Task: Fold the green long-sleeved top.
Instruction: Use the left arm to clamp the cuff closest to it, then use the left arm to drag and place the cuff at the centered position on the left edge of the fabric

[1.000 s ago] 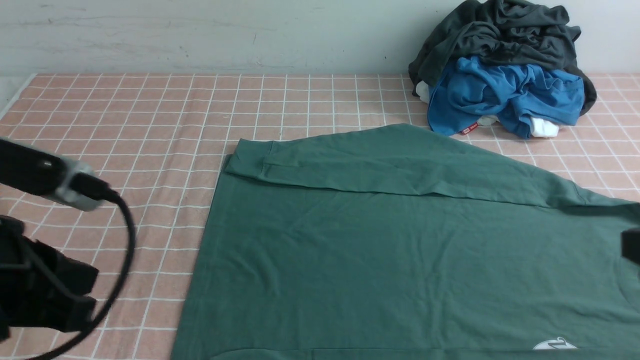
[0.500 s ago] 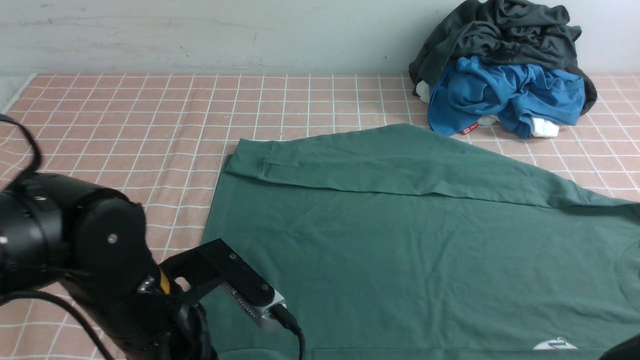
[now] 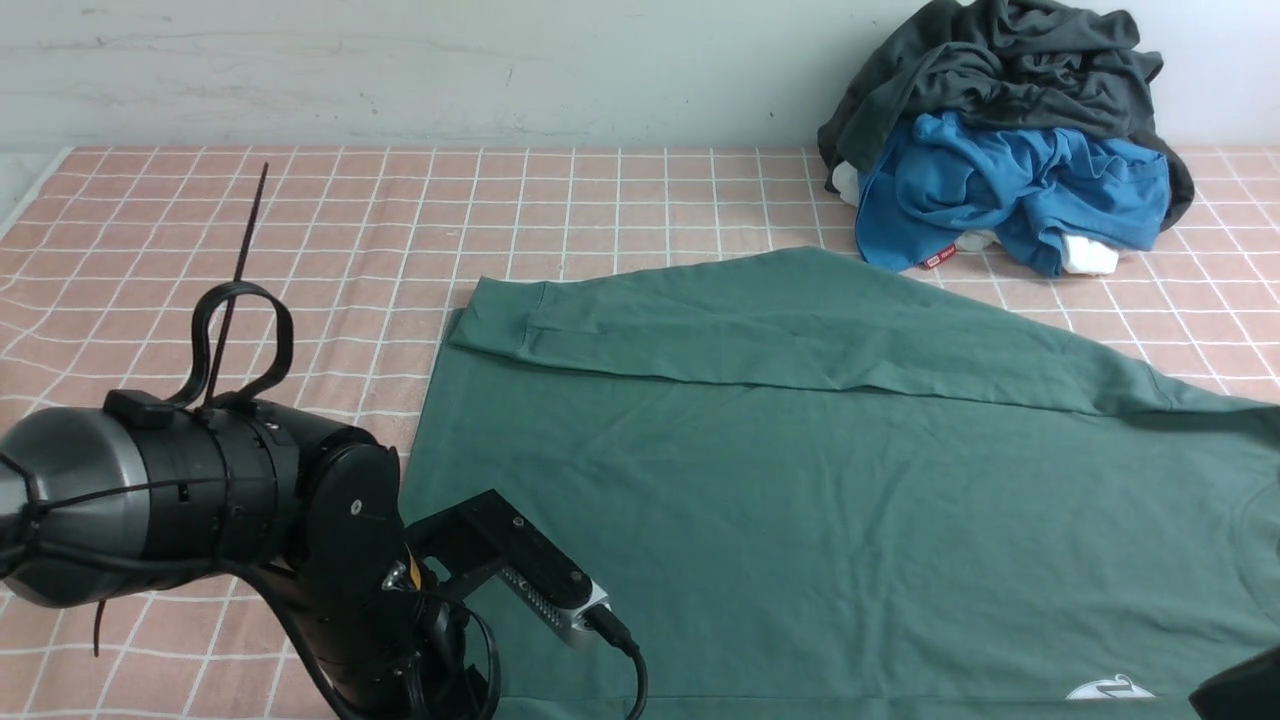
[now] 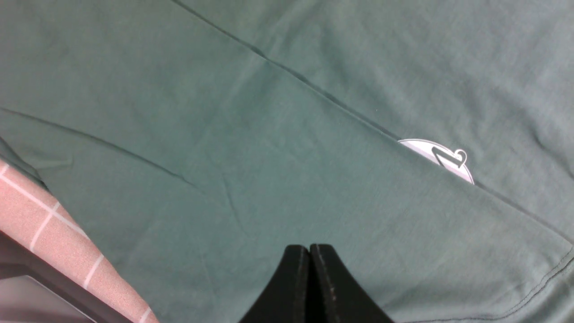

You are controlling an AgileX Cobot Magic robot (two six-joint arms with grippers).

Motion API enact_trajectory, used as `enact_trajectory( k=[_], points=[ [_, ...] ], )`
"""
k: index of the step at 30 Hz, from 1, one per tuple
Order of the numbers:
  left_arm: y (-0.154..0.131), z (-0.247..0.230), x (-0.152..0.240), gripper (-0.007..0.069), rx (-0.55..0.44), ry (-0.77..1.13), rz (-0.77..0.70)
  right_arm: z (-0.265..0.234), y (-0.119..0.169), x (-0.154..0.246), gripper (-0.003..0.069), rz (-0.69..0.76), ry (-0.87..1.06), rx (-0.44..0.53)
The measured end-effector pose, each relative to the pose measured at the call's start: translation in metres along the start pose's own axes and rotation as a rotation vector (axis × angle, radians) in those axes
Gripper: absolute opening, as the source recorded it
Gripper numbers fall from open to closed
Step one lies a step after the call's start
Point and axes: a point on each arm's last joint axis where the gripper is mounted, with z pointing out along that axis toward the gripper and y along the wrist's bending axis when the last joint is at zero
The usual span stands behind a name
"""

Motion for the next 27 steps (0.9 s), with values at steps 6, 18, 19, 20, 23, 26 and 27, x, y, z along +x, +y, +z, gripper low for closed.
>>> enact_trajectory(
  k=[6,18,19,20,23,26,27],
  points=[
    [0.0,0.004,0.0,0.009,0.004,0.015,0.003,0.0,0.0,-0.001,-0.0014,0.0,-0.015,0.004],
    [0.01,-0.053,-0.04,0.0027,-0.06,-0.032,0.087,0.0,-0.002,-0.006,-0.0014,-0.002,-0.067,0.022],
    [0.014,-0.072,-0.054,0.0027,-0.092,-0.072,0.104,0.0,-0.003,-0.008,-0.0014,-0.002,-0.087,0.028],
    [0.016,-0.082,-0.061,0.0027,-0.109,-0.094,0.111,-0.001,-0.003,-0.009,-0.0014,-0.004,-0.099,0.034],
    [0.019,-0.101,-0.075,0.0027,-0.142,-0.137,0.125,-0.001,-0.004,-0.011,-0.0014,0.0,-0.124,0.048],
    [0.025,-0.122,-0.097,0.0027,-0.181,-0.185,0.138,-0.001,-0.009,-0.014,-0.0014,0.029,-0.152,0.095],
    [0.027,-0.128,-0.105,0.0027,-0.191,-0.2,0.139,-0.002,-0.011,-0.014,-0.0014,0.037,-0.156,0.118]
  ],
)
